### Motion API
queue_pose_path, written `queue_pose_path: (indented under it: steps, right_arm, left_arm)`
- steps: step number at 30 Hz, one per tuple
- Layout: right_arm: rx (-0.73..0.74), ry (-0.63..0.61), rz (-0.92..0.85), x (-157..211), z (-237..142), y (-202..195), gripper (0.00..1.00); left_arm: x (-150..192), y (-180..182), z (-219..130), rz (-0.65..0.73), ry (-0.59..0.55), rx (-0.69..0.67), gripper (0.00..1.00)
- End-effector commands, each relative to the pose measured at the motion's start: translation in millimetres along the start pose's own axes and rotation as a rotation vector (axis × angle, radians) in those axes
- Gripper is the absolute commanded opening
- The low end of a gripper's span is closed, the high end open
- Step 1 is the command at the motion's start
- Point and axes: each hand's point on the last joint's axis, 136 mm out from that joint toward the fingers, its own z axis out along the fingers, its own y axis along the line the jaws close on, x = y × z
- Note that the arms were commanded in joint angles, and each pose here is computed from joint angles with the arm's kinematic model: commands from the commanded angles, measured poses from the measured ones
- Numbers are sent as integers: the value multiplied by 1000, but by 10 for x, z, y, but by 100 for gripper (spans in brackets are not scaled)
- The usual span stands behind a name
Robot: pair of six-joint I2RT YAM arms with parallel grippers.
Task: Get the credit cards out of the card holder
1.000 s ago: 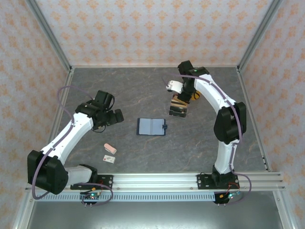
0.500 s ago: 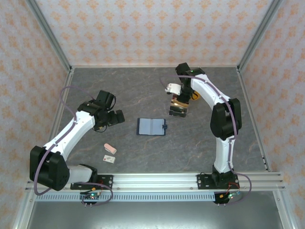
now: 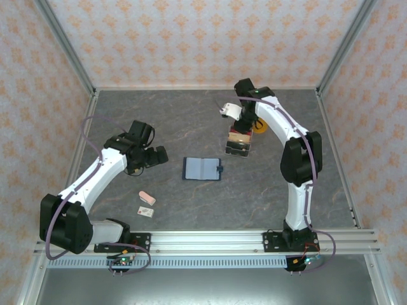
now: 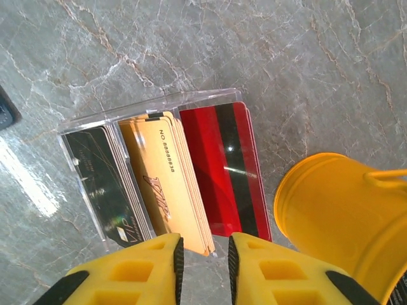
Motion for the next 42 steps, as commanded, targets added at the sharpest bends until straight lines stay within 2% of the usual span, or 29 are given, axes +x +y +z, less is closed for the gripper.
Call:
queue_pose_path:
  steps: [1, 6, 8, 9, 12, 15, 19, 21, 23, 27, 36, 40, 42]
  right_arm:
    - [12, -125, 215, -113, -393, 49, 28]
    - [-27, -318, 536, -263, -591, 342, 36]
    - [-59, -391, 671, -287, -668, 473, 45]
    - [-81, -417, 732, -276, -686, 564, 45]
    - [-127, -428, 925, -182, -658, 789, 51]
    - [-220, -373, 1074, -101, -518, 1024, 49]
    - [-309, -332, 1152, -60, -214, 1342, 49]
    - [-341, -294, 1177, -6, -64, 1475, 49]
    - [-363, -277, 1213, 40, 39, 1544, 48]
    - [-438, -273, 1244, 51, 196, 1706, 46]
    - [-479, -191, 1244, 155, 519, 1888, 43]
    - [-497, -176, 1220, 139, 568, 1923, 41]
    - [-492, -163, 1215, 152, 596, 1925, 42]
  left_arm:
    - [0, -91, 61, -27, 11, 62, 100]
    - [3, -270, 122, -37, 36, 142, 100]
    - [31, -344, 165, -36, 52, 168, 100]
    - [44, -380, 184, -38, 58, 179, 100]
    - [128, -541, 240, -34, 80, 227, 100]
    - [217, -714, 283, -20, 84, 261, 100]
    - [343, -879, 426, -10, 106, 270, 91]
    - [379, -945, 531, -11, 115, 272, 81]
    - [399, -976, 627, -17, 131, 259, 67]
    - [404, -1050, 750, -12, 150, 245, 49]
    - [406, -1174, 944, 34, 200, 219, 30]
    - [375, -1128, 988, 63, 202, 167, 29]
    - [347, -1045, 993, 78, 189, 115, 35]
